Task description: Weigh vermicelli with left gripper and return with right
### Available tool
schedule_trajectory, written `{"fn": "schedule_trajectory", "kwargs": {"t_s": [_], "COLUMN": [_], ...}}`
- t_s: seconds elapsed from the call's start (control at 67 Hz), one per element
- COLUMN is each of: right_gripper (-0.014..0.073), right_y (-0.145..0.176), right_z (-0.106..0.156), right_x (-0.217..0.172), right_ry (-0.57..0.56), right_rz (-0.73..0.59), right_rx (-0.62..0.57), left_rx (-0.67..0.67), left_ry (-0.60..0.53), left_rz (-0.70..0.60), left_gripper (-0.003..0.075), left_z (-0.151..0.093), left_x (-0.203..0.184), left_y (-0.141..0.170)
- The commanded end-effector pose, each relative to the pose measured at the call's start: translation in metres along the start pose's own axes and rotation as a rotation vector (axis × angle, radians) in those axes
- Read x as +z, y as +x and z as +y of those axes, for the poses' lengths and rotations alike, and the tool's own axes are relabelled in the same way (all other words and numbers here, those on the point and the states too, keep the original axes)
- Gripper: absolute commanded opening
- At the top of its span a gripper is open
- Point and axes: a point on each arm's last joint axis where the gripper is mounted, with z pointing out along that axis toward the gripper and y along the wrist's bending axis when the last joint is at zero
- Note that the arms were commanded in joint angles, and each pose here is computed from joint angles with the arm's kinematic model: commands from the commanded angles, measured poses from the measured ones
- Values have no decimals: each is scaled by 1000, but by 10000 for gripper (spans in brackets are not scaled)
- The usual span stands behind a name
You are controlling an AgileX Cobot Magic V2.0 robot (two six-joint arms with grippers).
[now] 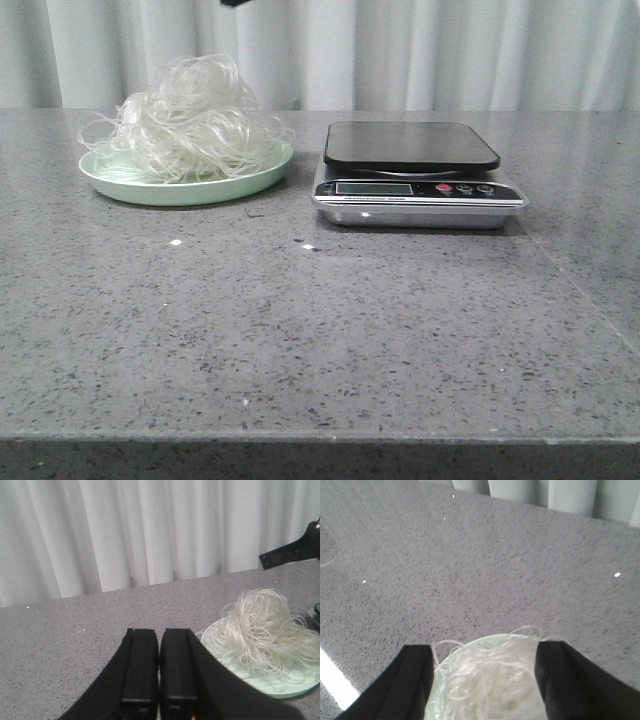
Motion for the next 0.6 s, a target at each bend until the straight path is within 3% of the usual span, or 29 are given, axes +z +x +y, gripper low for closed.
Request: {"fn": "schedule_trajectory", "kwargs": {"t_s": [0.0,0.134,0.373,0.582], "right_gripper": [536,465,141,152], "right_y": [-51,-69,-86,-76], "right_z": [-2,-24,-80,-111], "right_x": [-56,-94,-171,-227], "right_ry": [12,65,293,457], "right_rz": [-171,-166,-122,-85], "right_rx": [-17,-8,-46,-15], "left_rx": [-12,-12,-12,-12], "left_ry": [-13,-13,-13,-13], "left_rz": [-110,-110,-110,-111], "left_gripper": [136,136,136,136], "left_z": [2,2,2,2], "left_x": [-2,-2,-2,-2], "left_y": [-17,-17,-17,-17]}}
